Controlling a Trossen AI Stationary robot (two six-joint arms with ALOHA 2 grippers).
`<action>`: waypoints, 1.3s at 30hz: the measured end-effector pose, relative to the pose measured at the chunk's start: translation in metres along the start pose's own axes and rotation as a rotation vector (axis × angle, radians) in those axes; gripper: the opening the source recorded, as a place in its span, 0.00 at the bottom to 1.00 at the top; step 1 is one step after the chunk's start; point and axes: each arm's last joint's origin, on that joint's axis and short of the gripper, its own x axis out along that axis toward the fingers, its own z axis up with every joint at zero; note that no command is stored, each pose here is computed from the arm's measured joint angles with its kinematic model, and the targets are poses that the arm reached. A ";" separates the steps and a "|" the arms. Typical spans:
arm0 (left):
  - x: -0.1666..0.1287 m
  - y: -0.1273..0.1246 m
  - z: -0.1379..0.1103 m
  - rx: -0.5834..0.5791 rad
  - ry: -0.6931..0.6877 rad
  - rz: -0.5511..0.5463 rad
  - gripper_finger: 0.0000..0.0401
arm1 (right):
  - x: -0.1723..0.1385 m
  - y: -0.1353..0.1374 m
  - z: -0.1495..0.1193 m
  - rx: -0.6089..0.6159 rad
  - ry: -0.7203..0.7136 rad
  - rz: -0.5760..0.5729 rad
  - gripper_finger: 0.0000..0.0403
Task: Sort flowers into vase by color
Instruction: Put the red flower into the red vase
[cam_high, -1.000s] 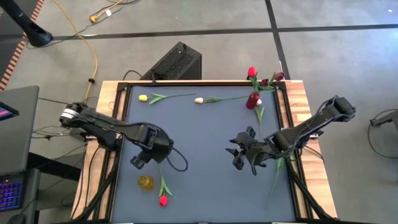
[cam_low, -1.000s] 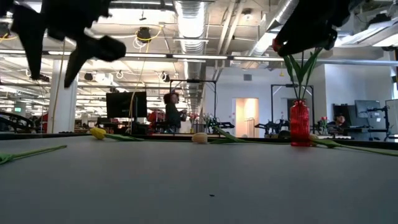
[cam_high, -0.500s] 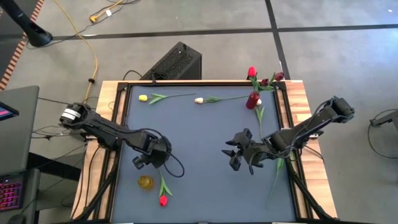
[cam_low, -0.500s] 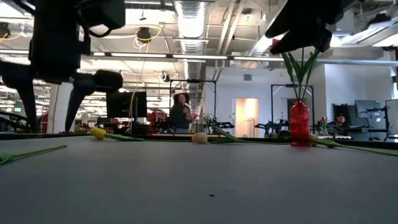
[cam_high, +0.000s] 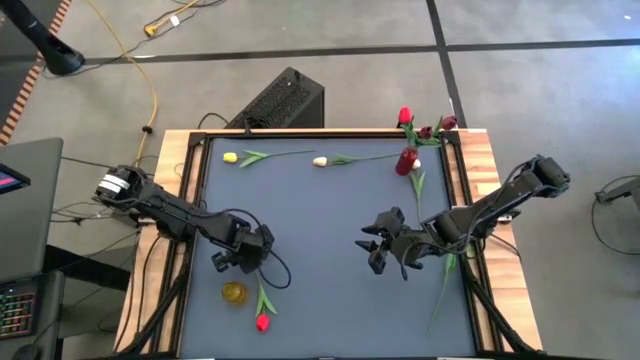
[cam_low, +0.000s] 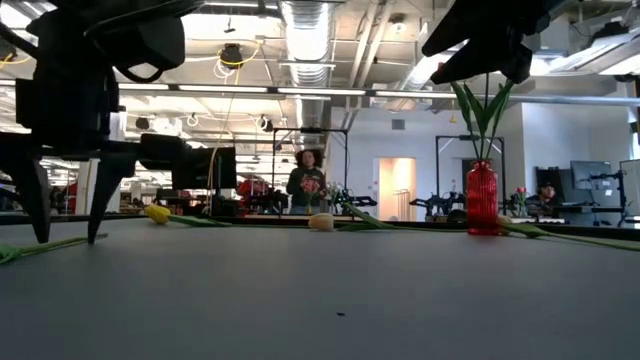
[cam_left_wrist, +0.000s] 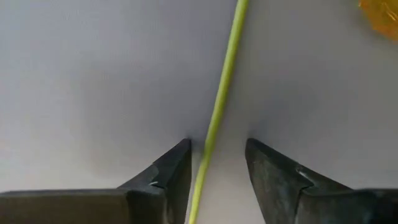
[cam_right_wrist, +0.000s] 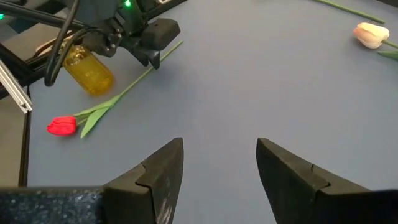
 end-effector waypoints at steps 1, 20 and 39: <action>0.001 -0.001 -0.001 0.000 -0.004 -0.003 0.32 | 0.000 0.000 0.000 0.000 0.000 0.000 0.56; 0.001 0.001 0.001 -0.039 -0.027 0.011 0.01 | 0.000 0.000 0.000 0.000 0.001 -0.002 0.56; -0.119 0.091 0.043 -0.232 -0.277 0.470 0.00 | -0.018 -0.013 0.001 -0.043 0.085 -0.009 0.56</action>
